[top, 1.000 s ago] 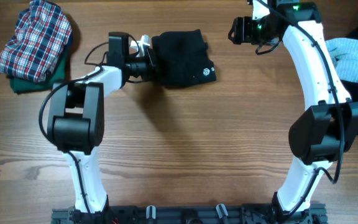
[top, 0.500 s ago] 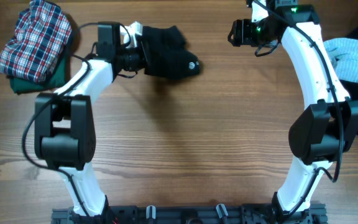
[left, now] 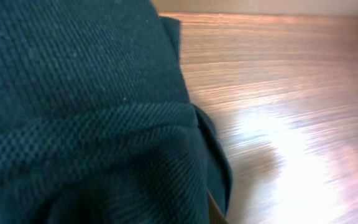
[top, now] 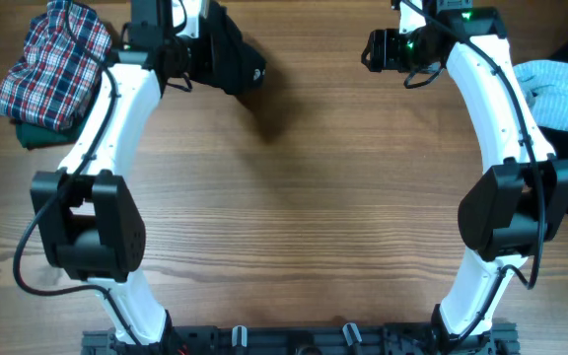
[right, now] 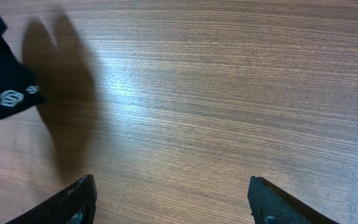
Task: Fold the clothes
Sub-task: 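Grasp the folded black shirt with the left gripper and carry it left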
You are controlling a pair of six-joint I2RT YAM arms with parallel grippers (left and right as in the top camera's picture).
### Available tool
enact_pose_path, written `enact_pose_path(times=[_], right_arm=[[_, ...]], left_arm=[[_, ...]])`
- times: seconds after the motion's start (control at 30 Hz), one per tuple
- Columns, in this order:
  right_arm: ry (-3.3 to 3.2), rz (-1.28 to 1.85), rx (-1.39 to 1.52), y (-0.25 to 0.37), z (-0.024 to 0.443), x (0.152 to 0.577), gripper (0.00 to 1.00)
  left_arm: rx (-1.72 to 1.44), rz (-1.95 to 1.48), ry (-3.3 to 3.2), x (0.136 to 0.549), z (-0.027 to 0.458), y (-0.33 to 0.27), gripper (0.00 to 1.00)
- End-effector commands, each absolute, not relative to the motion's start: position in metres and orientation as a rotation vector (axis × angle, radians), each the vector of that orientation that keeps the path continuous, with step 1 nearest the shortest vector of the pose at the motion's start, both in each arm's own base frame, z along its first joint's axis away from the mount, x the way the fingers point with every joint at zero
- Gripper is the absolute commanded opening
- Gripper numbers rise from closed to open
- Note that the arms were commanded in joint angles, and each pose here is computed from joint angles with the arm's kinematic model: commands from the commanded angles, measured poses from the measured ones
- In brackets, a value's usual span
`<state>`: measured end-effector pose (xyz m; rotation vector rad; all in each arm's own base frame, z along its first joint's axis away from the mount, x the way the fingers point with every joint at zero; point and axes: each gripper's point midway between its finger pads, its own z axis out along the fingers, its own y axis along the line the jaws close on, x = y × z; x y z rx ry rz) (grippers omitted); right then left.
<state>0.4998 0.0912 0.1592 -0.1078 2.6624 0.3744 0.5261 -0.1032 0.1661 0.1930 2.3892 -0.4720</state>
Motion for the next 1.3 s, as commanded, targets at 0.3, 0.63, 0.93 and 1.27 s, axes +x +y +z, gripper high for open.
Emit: enact_pose_path(times=[0.3, 0.63, 0.93, 1.27], right_arm=[[2.644, 0.359, -0.085, 0.087, 0.166, 0.500, 0.79], [2.643, 0.362, -0.073, 0.087, 0.166, 0.501, 0.79], [2.664, 0.366, -0.055, 0.086, 0.164, 0.497, 0.79], [2.682, 0.387, -0.016, 0.088, 0.163, 0.493, 0.78]], left_arm=[[0.276, -0.178, 2.283, 0.537, 0.225, 0.005, 0.04], [0.152, -0.165, 2.210, 0.534, 0.272, 0.075, 0.04], [0.115, -0.201, 2.165, 0.523, 0.279, 0.121, 0.04], [0.250, -0.209, 2.116, 0.511, 0.281, 0.143, 0.04]])
